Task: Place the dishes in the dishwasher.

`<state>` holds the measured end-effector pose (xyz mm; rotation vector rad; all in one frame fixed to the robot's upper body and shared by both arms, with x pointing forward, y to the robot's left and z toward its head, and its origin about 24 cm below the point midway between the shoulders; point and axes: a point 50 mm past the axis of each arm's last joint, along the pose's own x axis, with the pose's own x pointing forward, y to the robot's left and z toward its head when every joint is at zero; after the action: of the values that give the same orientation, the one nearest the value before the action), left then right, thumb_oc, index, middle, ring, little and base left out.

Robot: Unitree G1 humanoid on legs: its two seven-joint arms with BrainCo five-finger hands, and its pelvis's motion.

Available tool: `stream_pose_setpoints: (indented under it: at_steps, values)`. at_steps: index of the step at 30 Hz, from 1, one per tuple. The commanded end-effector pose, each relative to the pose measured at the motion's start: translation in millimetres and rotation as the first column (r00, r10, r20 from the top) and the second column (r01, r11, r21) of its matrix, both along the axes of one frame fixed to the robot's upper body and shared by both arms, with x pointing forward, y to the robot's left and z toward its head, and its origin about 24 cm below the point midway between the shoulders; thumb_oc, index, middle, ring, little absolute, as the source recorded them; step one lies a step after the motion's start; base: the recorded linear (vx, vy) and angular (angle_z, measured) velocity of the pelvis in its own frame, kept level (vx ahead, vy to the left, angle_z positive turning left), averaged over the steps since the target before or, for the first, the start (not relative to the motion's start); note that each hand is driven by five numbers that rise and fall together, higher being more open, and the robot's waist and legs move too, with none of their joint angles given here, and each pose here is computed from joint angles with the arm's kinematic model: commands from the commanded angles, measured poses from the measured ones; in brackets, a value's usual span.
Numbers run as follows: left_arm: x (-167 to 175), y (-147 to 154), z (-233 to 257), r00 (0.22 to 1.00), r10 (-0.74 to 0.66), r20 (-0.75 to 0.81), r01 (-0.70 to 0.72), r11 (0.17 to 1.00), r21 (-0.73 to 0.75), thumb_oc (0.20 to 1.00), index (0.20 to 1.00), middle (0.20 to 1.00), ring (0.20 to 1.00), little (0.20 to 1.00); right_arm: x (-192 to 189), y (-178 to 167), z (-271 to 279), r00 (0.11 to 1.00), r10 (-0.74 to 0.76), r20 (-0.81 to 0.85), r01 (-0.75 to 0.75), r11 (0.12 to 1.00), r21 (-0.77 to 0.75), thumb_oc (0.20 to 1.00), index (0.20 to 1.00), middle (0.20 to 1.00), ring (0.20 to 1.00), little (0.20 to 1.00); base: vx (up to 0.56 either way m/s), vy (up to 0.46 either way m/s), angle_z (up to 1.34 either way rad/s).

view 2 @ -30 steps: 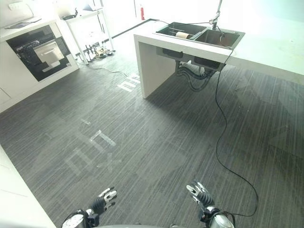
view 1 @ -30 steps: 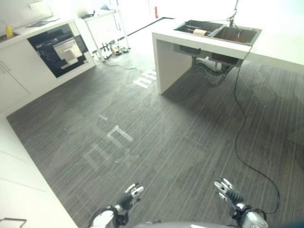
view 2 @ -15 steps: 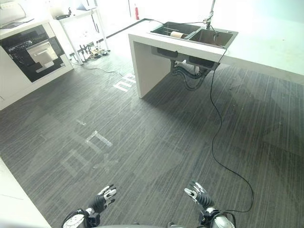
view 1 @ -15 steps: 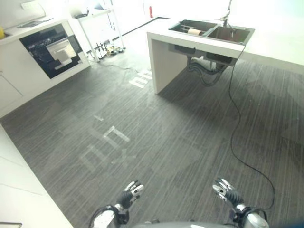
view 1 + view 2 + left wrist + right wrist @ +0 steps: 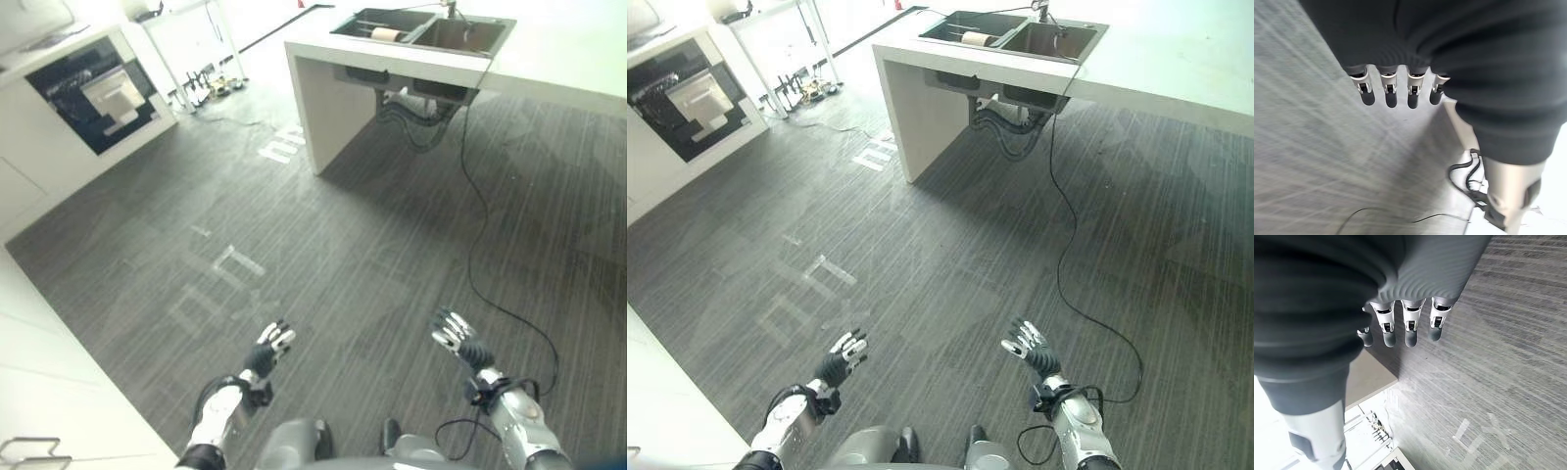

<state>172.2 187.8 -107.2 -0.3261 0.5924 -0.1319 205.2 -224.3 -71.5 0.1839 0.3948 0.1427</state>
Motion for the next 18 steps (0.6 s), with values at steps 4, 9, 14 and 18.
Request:
stream_pose_setpoints:
  at_steps: [4,9,14,18]
  values:
    - [24.2,-3.4,25.0,0.987,-0.009,0.162,0.023,0.996,-0.081,1.000,1.000,1.000,1.000,1.000,8.0,7.3,19.7,0.997,0.012,0.078,-0.015,0.999,0.040,1.000,1.000,1.000,1.000,1.000,0.38,0.192,0.08]
    - [17.4,0.6,28.1,0.984,-0.034,0.173,0.047,0.996,-0.075,1.000,1.000,1.000,1.000,1.000,1.2,16.6,18.3,0.997,0.026,0.079,-0.032,0.997,0.076,1.000,1.000,1.000,1.000,1.000,0.47,0.332,-0.16]
    - [28.9,5.1,45.3,0.961,-0.174,0.216,0.173,0.985,0.024,1.000,1.000,1.000,1.000,1.000,3.5,37.8,26.6,0.991,0.017,0.134,-0.032,0.994,0.106,1.000,1.000,1.000,1.000,1.000,0.30,0.471,0.40]
    - [37.8,0.7,55.7,0.951,-0.185,0.249,0.185,0.982,0.022,1.000,1.000,1.000,1.000,1.000,8.3,30.1,33.8,0.986,0.010,0.164,-0.027,0.994,0.102,1.000,1.000,1.000,1.000,1.000,0.42,-0.019,0.70]
